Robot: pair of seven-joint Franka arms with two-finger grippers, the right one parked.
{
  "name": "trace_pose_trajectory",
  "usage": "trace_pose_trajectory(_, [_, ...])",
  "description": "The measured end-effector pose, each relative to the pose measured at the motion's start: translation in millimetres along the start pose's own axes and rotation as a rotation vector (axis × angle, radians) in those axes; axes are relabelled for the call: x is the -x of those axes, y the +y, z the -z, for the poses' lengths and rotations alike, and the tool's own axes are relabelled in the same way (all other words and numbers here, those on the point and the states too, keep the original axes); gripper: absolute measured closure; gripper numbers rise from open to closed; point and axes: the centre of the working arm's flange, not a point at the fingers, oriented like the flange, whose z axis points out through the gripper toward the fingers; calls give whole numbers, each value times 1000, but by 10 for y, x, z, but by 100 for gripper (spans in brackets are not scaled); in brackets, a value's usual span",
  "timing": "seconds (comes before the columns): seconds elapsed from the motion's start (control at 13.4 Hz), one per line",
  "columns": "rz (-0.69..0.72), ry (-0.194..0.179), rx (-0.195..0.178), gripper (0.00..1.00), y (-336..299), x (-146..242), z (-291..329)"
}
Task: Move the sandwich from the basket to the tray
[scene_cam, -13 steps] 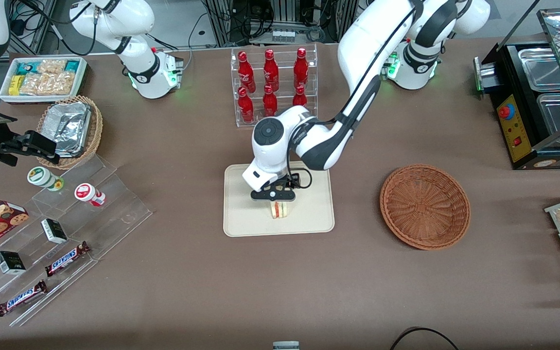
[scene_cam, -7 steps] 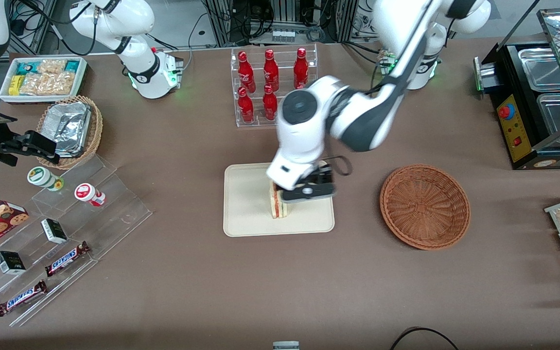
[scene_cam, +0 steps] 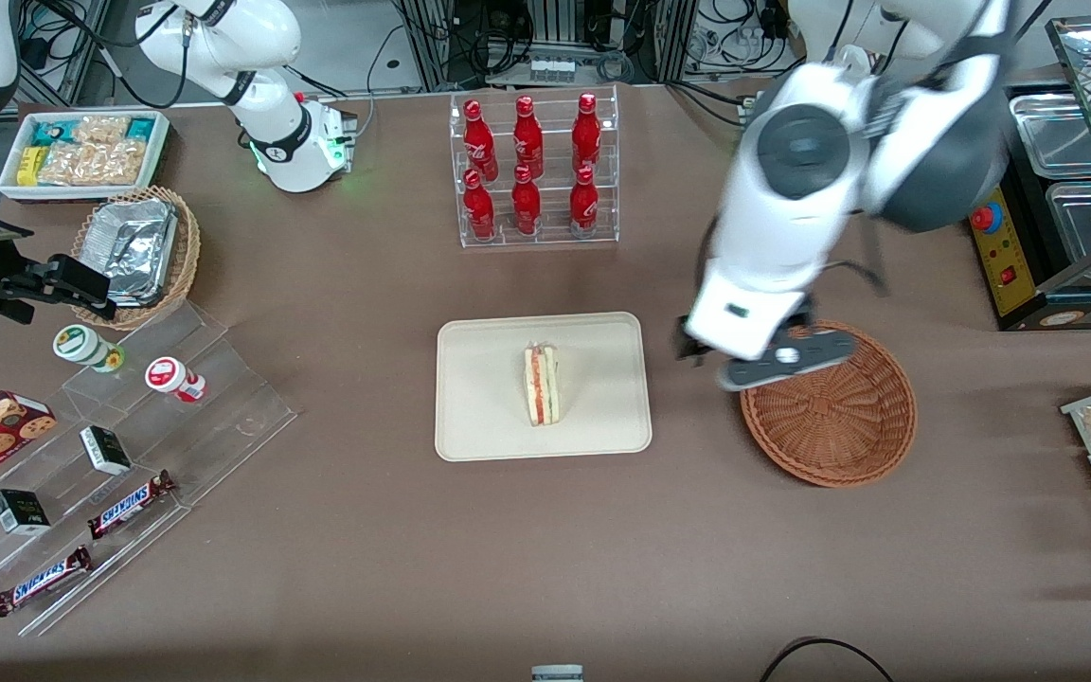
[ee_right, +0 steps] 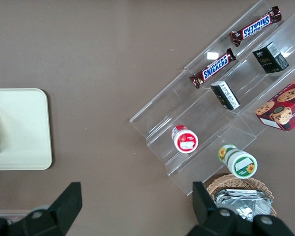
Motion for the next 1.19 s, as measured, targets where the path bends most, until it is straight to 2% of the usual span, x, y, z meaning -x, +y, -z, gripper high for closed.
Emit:
trace_pose_trajectory(0.3, [-85, -50, 24, 0, -1120, -334, 252])
trace_pose_trajectory(0.45, [-128, -61, 54, 0, -1610, -402, 314])
trace_pose_trajectory(0.6, [-159, -70, 65, 0, -1999, -382, 365])
trace_pose_trajectory(0.89, [-213, -90, 67, 0, -2482, -224, 372])
trace_pose_trajectory(1.04, [-214, -95, 87, 0, -2542, -136, 365])
trace_pose_trajectory(1.19, [-232, -81, 109, 0, -2522, -109, 403])
